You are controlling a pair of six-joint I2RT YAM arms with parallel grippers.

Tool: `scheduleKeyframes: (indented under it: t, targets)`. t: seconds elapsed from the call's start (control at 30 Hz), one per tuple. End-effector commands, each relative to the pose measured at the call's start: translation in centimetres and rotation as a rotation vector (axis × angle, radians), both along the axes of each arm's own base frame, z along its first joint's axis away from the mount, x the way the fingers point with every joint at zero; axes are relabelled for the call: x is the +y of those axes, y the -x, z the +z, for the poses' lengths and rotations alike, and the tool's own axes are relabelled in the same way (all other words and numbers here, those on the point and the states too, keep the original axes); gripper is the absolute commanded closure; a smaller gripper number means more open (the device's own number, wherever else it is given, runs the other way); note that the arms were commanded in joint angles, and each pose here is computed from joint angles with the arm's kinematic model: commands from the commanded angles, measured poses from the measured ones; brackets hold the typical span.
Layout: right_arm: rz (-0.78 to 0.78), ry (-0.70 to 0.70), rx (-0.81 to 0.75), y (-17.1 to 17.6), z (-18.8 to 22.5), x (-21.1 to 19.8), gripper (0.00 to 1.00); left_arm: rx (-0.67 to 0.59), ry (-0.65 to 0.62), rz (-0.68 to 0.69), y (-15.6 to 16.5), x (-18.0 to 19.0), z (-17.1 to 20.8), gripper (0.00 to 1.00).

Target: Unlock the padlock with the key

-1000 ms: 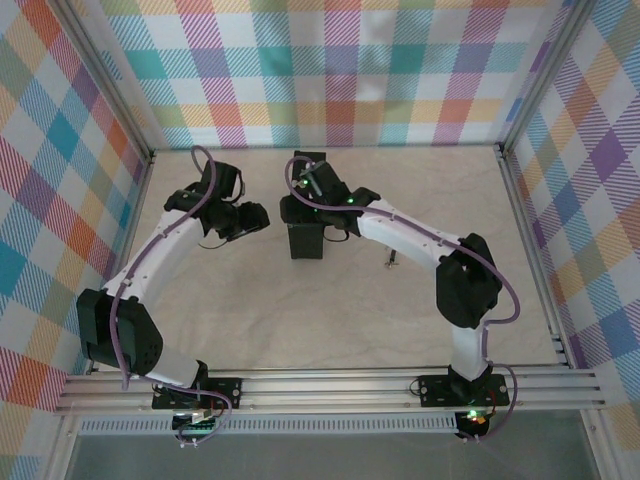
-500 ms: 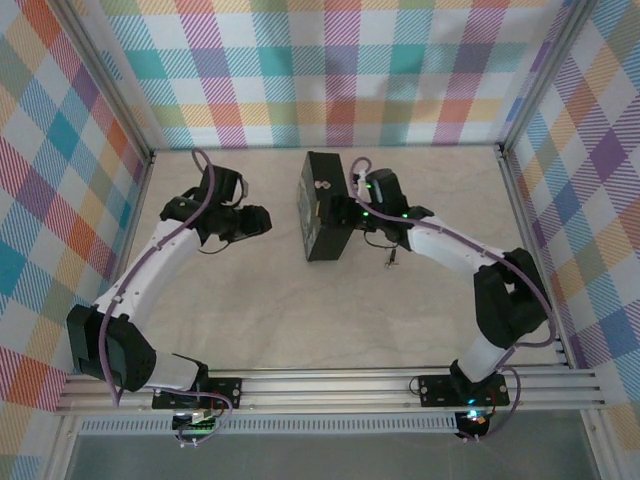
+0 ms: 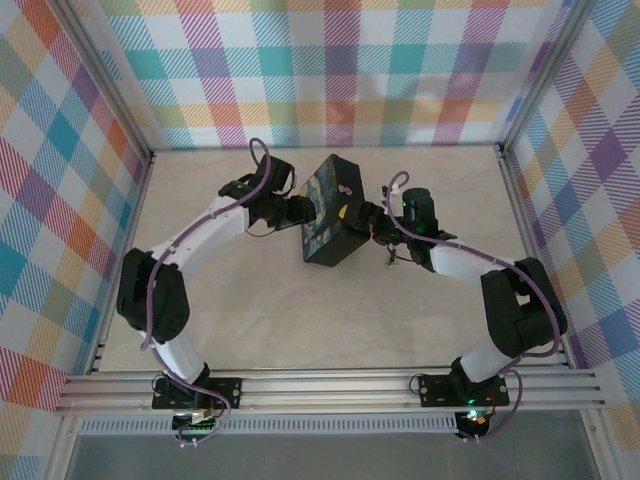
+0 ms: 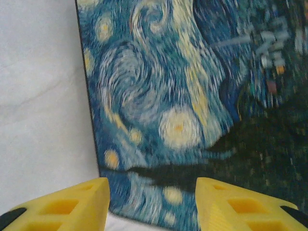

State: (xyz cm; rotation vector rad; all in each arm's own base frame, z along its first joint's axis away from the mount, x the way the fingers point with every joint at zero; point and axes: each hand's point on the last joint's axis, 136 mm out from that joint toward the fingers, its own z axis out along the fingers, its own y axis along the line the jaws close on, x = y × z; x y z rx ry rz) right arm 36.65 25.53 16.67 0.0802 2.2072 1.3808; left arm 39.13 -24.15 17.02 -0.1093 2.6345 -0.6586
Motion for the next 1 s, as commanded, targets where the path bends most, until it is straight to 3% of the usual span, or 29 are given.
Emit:
scheduleKeyframes:
  t: [0.0,0.2,0.43,0.7,0.97]
  targets:
    - [0.042,0.006,0.135,2.1,-3.4,-0.1,0.05,-0.017,0.027,0.039,-2.1,-1.2,0.1,0.5]
    - [0.05,0.0,0.168,2.2,-4.6,-0.1,0.04,0.009,-0.037,0.07,-3.4,-0.8,-2.7,0.5]
    - [0.063,-0.051,0.215,2.4,-6.4,0.4,0.04,0.043,-0.168,0.09,-2.6,1.5,-5.8,0.5]
    - [0.064,-0.042,0.22,1.8,-6.5,0.7,0.0,0.077,-0.184,0.12,-2.1,3.3,-7.4,0.51]
    - [-0.027,0.291,0.261,1.9,-7.1,-2.5,0.0,0.021,-0.163,0.082,-2.3,3.0,-3.8,0.5]
